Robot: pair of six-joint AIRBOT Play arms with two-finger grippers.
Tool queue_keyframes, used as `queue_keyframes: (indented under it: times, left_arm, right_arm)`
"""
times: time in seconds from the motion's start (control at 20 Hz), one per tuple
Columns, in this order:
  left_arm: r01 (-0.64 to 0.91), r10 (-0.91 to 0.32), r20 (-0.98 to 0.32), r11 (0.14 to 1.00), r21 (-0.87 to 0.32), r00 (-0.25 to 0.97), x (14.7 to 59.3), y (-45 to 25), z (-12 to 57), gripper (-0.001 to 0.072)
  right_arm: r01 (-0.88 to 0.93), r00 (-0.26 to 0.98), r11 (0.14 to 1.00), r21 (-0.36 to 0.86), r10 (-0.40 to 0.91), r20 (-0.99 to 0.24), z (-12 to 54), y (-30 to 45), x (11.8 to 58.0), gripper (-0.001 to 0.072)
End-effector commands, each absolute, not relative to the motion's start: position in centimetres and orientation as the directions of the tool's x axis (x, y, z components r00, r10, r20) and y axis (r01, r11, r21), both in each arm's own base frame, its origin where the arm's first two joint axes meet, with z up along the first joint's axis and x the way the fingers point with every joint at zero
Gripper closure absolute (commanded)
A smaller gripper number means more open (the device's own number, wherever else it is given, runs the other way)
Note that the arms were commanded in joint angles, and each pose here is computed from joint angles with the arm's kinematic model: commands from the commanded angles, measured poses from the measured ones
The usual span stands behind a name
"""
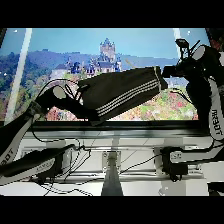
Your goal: Fold the clothes and pants, and hang the long-sleeved shirts on hangers.
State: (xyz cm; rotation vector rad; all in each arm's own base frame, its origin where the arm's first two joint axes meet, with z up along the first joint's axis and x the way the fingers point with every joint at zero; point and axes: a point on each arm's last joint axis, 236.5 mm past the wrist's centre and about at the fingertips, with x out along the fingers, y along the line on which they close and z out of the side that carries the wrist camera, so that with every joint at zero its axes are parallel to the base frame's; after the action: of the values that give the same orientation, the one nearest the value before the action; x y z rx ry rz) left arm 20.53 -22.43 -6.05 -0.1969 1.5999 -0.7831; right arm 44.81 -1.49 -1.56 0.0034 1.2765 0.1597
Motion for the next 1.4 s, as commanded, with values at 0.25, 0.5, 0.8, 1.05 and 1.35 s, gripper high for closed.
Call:
queue_keyframes:
  times: [0.25, 0.5, 0.8, 1.05, 1.35]
  left_arm:
    - [0.31, -0.544, -0.82, 0.76, -0.571, -0.175, 21.1, -22.5, -6.4, 0.0011]
    - [0.313, -0.549, -0.828, 0.771, -0.555, -0.117, 22.5, -22.6, -6.6, 0.0012]
    - [0.323, -0.542, -0.84, 0.789, -0.523, -0.035, 24.5, -22.4, -6.9, 0.0011]
    - [0.394, -0.448, -0.894, 0.825, -0.405, 0.019, 25.7, -20.2, -8.2, 0.0011]
    - [0.491, -0.374, -0.907, 0.837, -0.241, 0.193, 31.2, -18.1, -4.2, 0.0011]
  right_arm:
    - [0.129, 0.244, 0.857, 0.5, 0.461, -0.853, -5.0, -3.4, 47.4, 0.0181]
    - [0.187, 0.203, 0.79, 0.583, 0.55, -0.81, -9.9, -2.9, 47.6, 0.0104]
    - [0.094, 0.004, 0.786, 0.611, 0.613, -0.79, -12.9, 3.6, 45.0, 0.0107]
    - [-0.141, -0.049, 0.787, 0.601, 0.601, -0.798, -12.5, 10.0, 44.8, 0.0563]
    - [-0.246, 0.202, 0.831, 0.499, 0.548, -0.812, -4.0, 9.4, 49.7, 0.0684]
